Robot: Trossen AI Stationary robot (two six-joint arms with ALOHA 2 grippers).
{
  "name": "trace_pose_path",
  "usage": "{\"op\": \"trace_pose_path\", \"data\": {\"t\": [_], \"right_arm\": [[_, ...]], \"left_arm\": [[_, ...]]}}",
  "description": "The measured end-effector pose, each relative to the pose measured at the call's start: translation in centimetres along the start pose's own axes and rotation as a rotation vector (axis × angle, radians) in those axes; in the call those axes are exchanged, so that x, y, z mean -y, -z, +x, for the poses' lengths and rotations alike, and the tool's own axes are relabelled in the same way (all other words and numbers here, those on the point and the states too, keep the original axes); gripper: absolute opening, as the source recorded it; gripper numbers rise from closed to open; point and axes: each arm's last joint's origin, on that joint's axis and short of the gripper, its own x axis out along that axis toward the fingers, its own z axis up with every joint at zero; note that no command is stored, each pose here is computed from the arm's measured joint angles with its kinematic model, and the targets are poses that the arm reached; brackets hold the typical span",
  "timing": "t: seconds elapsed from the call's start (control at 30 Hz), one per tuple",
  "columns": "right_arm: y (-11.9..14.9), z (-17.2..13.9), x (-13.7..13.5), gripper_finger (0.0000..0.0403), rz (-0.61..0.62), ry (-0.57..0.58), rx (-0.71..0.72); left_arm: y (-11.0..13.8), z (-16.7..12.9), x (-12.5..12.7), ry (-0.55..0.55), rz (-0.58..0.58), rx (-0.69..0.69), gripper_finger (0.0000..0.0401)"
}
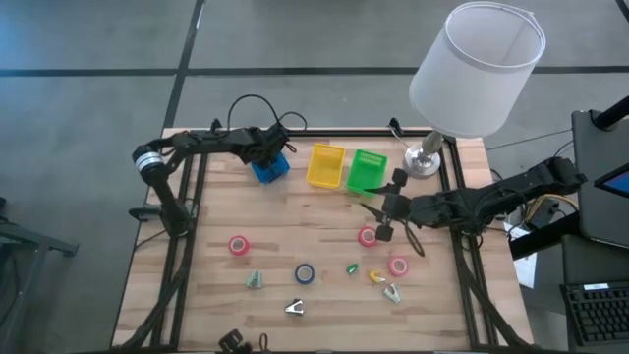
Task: Pick and place Stapler, Stapler remover, tape
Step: Put the blue stapler into the blue bin, then put the green stapler into the blue bin
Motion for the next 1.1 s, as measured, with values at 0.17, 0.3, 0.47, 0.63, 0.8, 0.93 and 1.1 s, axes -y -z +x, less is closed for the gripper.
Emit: {"op": "trace_pose_path", "data": {"t": [0.17,0.3,0.47,0.63,0.8,0.93,1.1], "right_arm": [[0.3,0.7,-1.1,0.0171,-0.019,-0.158,-0.028],[0.7,1.1,-2.5,0.0171,-0.014,-0.465,-0.079],[2.0,2.4,-4.5,0.0171,-0.03,-0.756,-0.149],[4.0,4.6,-6.5,0.0171,-0.083,-0.79,-0.274],[4.5,6.8,-8.2,0.0171,-0.095,-0.795,-0.342],[4.9,8.0,-9.2,0.0171,-0.097,-0.792,-0.42],[5.4,8.6,-9.6,0.0171,-0.148,-0.791,-0.588]], "left_arm": [[-0.1,0.8,-0.2,-0.004,-0.002,-0.005,0.0118],[0.0,1.0,-0.3,-0.006,0.007,-0.016,0.014],[0.0,1.0,-0.5,-0.056,0.053,-0.021,0.0159],[0.0,1.0,-0.8,-0.097,0.067,-0.028,0.0163],[-0.8,0.2,-0.7,-0.096,0.081,0.006,0.0158],[-1.9,-2.1,-1.0,-0.097,0.064,0.084,0.0151],[-2.3,-6.1,-0.9,-0.068,0.015,0.21,0.0139]]}}
